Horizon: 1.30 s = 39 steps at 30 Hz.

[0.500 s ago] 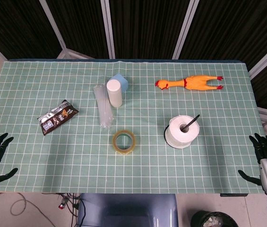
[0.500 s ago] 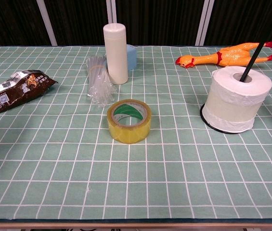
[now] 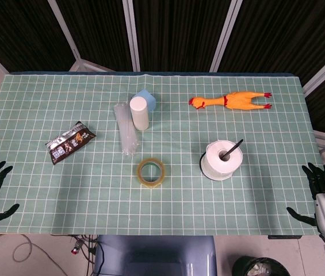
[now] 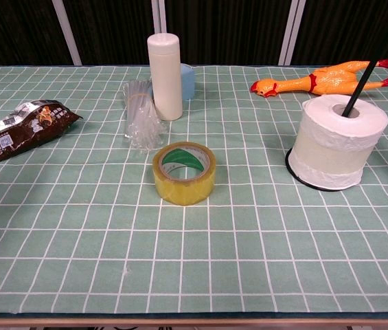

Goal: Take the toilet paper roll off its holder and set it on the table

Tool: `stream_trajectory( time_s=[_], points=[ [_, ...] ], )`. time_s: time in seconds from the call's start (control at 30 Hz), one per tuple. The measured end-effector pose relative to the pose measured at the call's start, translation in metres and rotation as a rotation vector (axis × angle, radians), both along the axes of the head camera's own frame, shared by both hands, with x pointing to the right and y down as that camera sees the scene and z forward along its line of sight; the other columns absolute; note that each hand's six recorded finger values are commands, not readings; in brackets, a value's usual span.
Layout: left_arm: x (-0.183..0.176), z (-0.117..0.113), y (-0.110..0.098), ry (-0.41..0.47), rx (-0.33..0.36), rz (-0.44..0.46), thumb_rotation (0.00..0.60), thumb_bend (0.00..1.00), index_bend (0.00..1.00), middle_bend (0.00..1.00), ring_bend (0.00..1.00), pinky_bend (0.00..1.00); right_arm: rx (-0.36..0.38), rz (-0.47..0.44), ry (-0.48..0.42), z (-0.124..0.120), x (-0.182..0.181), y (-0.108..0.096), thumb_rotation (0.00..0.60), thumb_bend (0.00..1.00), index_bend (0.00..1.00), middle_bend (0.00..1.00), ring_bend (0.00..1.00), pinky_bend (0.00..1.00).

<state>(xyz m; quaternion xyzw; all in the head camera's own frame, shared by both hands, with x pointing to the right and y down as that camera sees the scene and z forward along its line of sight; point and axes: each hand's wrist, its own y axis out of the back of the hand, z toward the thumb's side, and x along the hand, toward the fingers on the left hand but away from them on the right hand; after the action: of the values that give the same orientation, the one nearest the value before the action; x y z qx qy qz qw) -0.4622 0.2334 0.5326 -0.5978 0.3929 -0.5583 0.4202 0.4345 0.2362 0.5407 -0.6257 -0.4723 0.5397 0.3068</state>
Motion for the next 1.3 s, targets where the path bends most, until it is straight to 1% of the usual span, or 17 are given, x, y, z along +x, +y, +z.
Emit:
stream_trajectory(
  time_s=[0.17,0.3,0.5,0.63,0.73,0.87,1.03,1.17,1.3],
  points=[
    [0.001,-0.002,0.001,0.011,0.001,0.002,0.600,0.04,0.14,0.06,0.00,0.00,-0.051,0.030,-0.024,0.005,-0.001,0.003,0.600,0.04,0.00,0.00,0.01,0.04],
    [0.001,-0.006,0.002,0.017,0.014,0.000,0.600,0.04,0.14,0.06,0.00,0.00,-0.054,0.045,-0.035,0.004,0.000,0.002,0.600,0.04,0.00,0.00,0.01,0.04],
    [0.002,-0.002,0.002,0.014,-0.002,0.002,0.600,0.04,0.14,0.06,0.00,0.00,-0.062,0.054,-0.060,0.006,-0.004,0.004,0.600,0.04,0.00,0.00,0.01,0.04],
    [0.002,-0.004,0.001,0.024,0.007,0.001,0.600,0.04,0.14,0.06,0.00,0.00,-0.084,0.064,-0.100,0.009,-0.010,0.008,0.600,0.04,0.00,0.00,0.00,0.03],
    [0.001,-0.002,0.000,0.025,0.002,-0.004,0.600,0.04,0.14,0.06,0.00,0.00,-0.116,0.079,-0.148,0.014,-0.014,0.010,0.600,0.04,0.00,0.00,0.00,0.01],
    [0.001,0.000,-0.001,0.023,-0.002,-0.008,0.600,0.04,0.14,0.06,0.00,0.00,-0.150,0.110,-0.250,0.023,-0.022,0.005,0.600,0.04,0.00,0.00,0.00,0.00],
    [0.003,0.000,-0.001,0.022,0.002,-0.003,0.600,0.04,0.14,0.06,0.00,0.00,-0.190,0.174,-0.428,0.044,-0.039,-0.012,0.600,0.04,0.00,0.00,0.00,0.00],
    [0.002,0.000,-0.001,0.017,0.004,-0.010,0.600,0.04,0.14,0.06,0.00,0.00,-0.211,0.283,-0.578,0.069,-0.052,-0.027,0.600,0.04,0.00,0.00,0.00,0.00],
    [0.001,0.001,-0.001,0.013,0.002,-0.013,0.600,0.04,0.14,0.06,0.00,0.00,-0.221,0.377,-0.666,0.095,-0.062,-0.034,0.600,0.04,0.00,0.00,0.00,0.00]
  ],
)
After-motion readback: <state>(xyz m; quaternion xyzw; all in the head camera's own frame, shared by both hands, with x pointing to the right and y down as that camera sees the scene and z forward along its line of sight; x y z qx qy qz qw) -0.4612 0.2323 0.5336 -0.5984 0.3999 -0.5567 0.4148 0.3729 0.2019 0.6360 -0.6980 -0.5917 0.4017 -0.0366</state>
